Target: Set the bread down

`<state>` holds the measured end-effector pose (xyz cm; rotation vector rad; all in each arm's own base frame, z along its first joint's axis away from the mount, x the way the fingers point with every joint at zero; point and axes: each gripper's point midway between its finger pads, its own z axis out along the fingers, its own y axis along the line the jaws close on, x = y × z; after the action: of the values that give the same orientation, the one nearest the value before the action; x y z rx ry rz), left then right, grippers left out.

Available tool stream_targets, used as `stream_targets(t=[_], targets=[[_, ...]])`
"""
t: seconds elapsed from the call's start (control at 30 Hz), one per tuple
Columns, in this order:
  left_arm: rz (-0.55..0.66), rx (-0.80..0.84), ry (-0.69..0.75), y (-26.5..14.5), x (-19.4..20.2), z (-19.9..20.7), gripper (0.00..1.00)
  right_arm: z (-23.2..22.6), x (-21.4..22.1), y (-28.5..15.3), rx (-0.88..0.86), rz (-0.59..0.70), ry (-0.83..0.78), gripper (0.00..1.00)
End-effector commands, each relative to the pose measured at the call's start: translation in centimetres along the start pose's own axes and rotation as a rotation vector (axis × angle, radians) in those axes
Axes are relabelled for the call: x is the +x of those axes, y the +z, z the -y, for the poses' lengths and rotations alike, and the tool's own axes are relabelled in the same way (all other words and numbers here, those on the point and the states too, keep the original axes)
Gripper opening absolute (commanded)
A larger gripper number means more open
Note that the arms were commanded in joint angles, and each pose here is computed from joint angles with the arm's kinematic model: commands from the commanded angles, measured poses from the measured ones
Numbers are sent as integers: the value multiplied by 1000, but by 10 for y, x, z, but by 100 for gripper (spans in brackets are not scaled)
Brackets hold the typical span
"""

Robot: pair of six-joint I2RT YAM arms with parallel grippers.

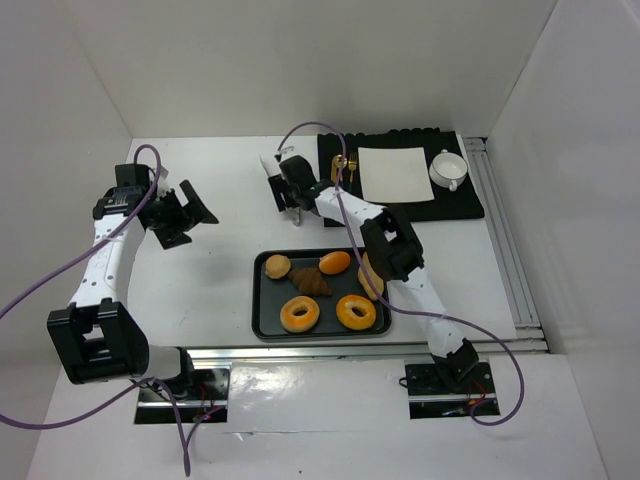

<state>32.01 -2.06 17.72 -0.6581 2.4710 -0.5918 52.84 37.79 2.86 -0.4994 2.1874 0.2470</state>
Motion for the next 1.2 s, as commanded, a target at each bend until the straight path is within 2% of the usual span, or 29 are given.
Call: stream_targets(t=[0.0,0.07,0.17,0.2,0.27,0.3,0.37,0.47,0.57,0.67,0.7,0.8,0.83,0.9,0.93,0.97,1.0,1.03,1.1,1.17], targets=[[29,17,38,-6,-11,6,100,2,-2,18,32,21,20,74],[37,21,42,-8,-11,8,100,7,-7,17,66,35,32,72],[29,17,38,-7,-9,6,100,8,-11,17,73,51,36,86],[37,21,42,-9,-9,7,100,8,-8,21,73,53,36,84],[37,21,42,-9,-9,7,100,8,-12,21,70,71,40,75],[25,26,39,-8,-6,7,100,7,-14,23,68,84,53,65],[33,29,42,-10,-6,8,100,8,-18,24,79,100,57,51],[33,29,42,-10,-6,8,100,6,-28,26,76,118,69,38],[48,24,47,-16,-6,8,100,8,-53,6,81,165,80,28],[48,24,47,-16,-6,8,100,6,-86,-41,38,228,82,28],[48,24,47,-16,-6,8,100,1,-114,-73,-9,268,96,27],[52,36,50,-18,-7,12,100,-7,-103,-114,-85,193,86,27],[55,28,39,-17,-8,11,100,-10,-100,-145,-101,179,77,27],[71,35,46,-20,-10,13,100,-11,-78,-176,-120,126,63,27],[65,46,47,-20,-9,15,100,-12,-90,-220,-147,175,64,27],[58,62,48,-20,-8,18,100,-13,-44,-226,-146,82,56,27],[61,74,52,-22,-10,21,100,-14,-31,-242,-152,60,61,27],[50,79,48,-20,-9,21,100,-15,-35,-278,-182,85,74,27],[41,97,49,-21,-7,24,100,-13,15,-303,-198,-53,99,29],[41,97,58,-21,-7,24,100,-24,27,-346,-301,-81,122,30]])
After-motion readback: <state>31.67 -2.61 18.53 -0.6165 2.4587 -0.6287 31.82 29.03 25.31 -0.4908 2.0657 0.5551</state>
